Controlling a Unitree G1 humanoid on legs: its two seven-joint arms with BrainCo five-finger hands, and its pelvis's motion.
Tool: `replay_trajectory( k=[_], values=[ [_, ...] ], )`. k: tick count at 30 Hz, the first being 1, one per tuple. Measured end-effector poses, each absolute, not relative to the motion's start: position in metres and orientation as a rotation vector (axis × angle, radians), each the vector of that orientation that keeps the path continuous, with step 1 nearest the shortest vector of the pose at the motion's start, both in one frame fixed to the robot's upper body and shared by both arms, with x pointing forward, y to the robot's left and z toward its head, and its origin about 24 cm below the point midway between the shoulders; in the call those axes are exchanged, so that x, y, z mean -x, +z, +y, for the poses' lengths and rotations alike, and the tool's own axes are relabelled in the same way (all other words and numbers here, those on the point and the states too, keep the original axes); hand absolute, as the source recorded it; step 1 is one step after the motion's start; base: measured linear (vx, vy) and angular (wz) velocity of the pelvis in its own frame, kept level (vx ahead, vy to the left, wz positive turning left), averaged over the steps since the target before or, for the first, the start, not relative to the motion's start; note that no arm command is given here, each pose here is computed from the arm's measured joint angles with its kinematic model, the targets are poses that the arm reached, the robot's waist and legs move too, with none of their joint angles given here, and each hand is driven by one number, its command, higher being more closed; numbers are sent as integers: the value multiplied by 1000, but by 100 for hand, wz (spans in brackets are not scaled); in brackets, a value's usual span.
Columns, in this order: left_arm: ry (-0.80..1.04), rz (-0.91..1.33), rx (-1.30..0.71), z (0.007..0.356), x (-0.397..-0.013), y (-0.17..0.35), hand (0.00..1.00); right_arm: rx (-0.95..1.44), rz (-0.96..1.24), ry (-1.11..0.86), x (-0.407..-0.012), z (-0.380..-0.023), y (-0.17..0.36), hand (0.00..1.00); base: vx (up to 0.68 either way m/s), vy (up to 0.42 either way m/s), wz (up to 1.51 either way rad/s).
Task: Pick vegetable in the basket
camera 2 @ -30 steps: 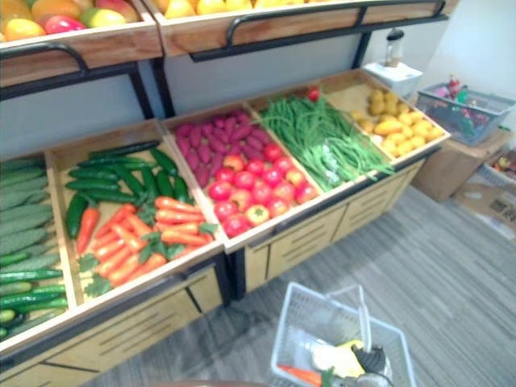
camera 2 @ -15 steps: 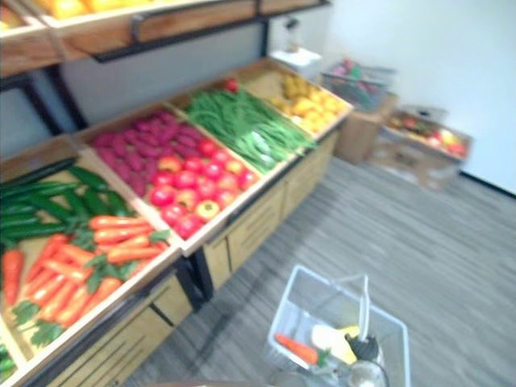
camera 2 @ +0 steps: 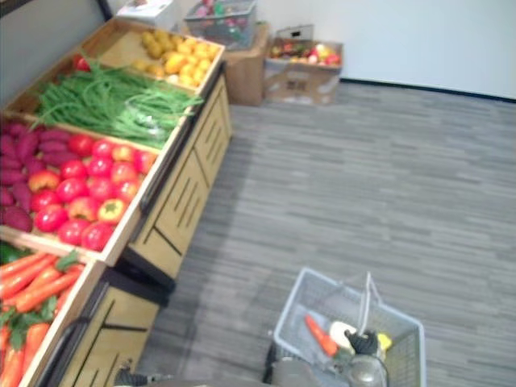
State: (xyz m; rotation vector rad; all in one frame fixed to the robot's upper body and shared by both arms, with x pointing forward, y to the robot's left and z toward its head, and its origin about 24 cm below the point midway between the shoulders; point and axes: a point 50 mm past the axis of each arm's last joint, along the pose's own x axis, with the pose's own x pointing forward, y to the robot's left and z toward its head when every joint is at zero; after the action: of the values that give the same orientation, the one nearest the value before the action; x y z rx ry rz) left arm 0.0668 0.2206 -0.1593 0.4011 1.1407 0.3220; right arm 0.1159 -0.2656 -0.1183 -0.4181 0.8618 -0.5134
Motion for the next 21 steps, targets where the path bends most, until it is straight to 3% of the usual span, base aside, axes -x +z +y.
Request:
replay_trajectory(
  k=[8,14,21],
  values=[
    [307,1120,-406,216,-67,-159,0,486,807,-497,-128,-280,-108,100,80,165,-100],
    [285,1118,-458,224,-64,-157,0,517,777,-440,-137,-270,-106,100,129,265,-54],
    [280,1103,-488,232,-69,-155,0,514,747,-373,-149,-256,-106,100,64,85,-28]
  ],
)
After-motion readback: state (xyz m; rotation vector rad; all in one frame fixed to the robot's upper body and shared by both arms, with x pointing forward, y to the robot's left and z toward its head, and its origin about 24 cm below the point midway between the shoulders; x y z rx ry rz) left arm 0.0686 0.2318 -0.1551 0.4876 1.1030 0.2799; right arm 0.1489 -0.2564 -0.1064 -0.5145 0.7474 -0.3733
